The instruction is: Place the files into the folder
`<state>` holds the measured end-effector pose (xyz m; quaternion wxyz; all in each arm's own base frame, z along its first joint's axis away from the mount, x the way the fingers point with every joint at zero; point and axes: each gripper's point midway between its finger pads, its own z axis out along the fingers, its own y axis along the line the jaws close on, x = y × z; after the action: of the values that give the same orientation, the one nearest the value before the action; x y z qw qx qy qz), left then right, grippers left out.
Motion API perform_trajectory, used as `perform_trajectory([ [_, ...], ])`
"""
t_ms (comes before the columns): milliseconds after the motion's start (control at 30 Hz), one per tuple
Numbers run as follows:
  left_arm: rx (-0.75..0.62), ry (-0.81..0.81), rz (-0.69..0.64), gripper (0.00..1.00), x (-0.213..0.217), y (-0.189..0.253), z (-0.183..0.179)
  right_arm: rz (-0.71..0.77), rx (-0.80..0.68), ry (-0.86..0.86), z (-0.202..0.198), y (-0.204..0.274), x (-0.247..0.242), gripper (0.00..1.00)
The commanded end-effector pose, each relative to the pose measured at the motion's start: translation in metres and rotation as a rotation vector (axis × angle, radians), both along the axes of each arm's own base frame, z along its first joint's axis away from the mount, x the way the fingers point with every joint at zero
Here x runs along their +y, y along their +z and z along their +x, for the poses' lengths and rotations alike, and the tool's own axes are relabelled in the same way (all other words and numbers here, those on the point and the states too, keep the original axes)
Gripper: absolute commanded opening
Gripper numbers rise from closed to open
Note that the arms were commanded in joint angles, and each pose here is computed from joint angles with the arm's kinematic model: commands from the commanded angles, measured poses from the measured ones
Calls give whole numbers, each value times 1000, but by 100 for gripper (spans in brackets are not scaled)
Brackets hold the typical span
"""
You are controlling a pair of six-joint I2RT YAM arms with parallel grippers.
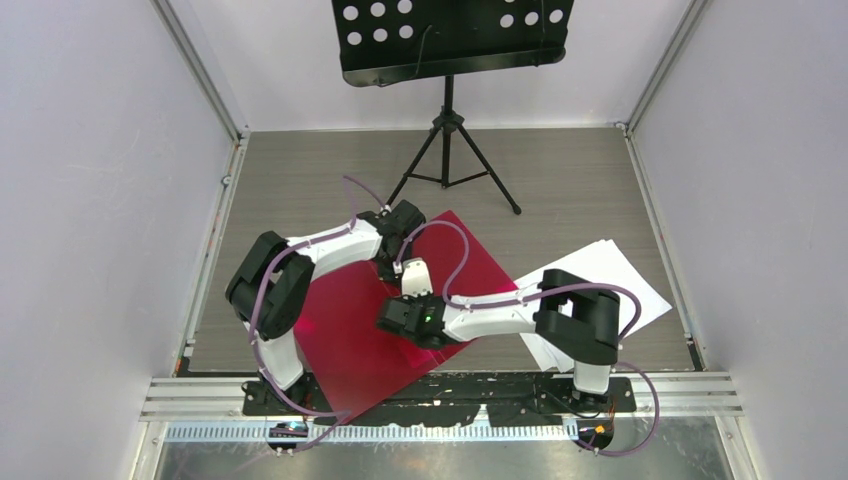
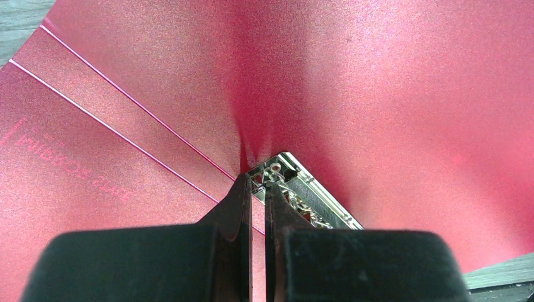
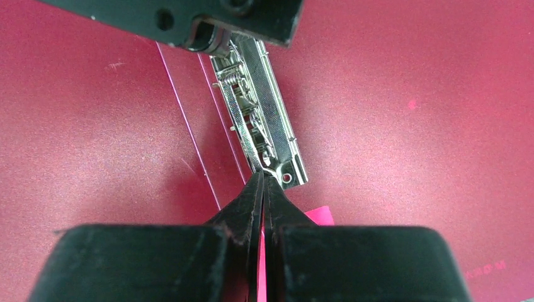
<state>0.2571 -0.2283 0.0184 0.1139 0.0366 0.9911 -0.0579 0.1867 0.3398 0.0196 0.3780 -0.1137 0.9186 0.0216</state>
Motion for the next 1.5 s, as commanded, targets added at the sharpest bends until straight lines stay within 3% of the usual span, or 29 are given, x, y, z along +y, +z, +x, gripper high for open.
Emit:
perform_trajectory([
  [0, 157, -17, 175, 0, 43, -37, -38, -409, 185, -35, -35, -58, -95, 5],
  [267, 162, -14, 173, 0, 46, -39, -40, -589, 148, -102, -32, -60, -133, 5],
  [500, 165, -13, 168, 0, 48, -41, -40, -559, 148, -102, -25, -57, -117, 5],
  [633, 168, -13, 160, 0, 47, -41, -40, -441, 179, -131, -22, -56, -116, 8],
  [800, 162, -15, 150, 0, 45, -39, -40, -93, 204, -145, -6, -42, -100, 22],
  [967, 146, -22, 125, 0, 40, -34, -36, 74, 169, -55, 0, -13, -73, 37],
  [1167, 103, -67, 18, 0, 5, -12, -12, 215, 174, 24, -2, 9, -44, 39],
  [1467, 49, -175, -33, 0, -34, 21, 15, 348, 148, 111, -1, 31, -18, 40],
])
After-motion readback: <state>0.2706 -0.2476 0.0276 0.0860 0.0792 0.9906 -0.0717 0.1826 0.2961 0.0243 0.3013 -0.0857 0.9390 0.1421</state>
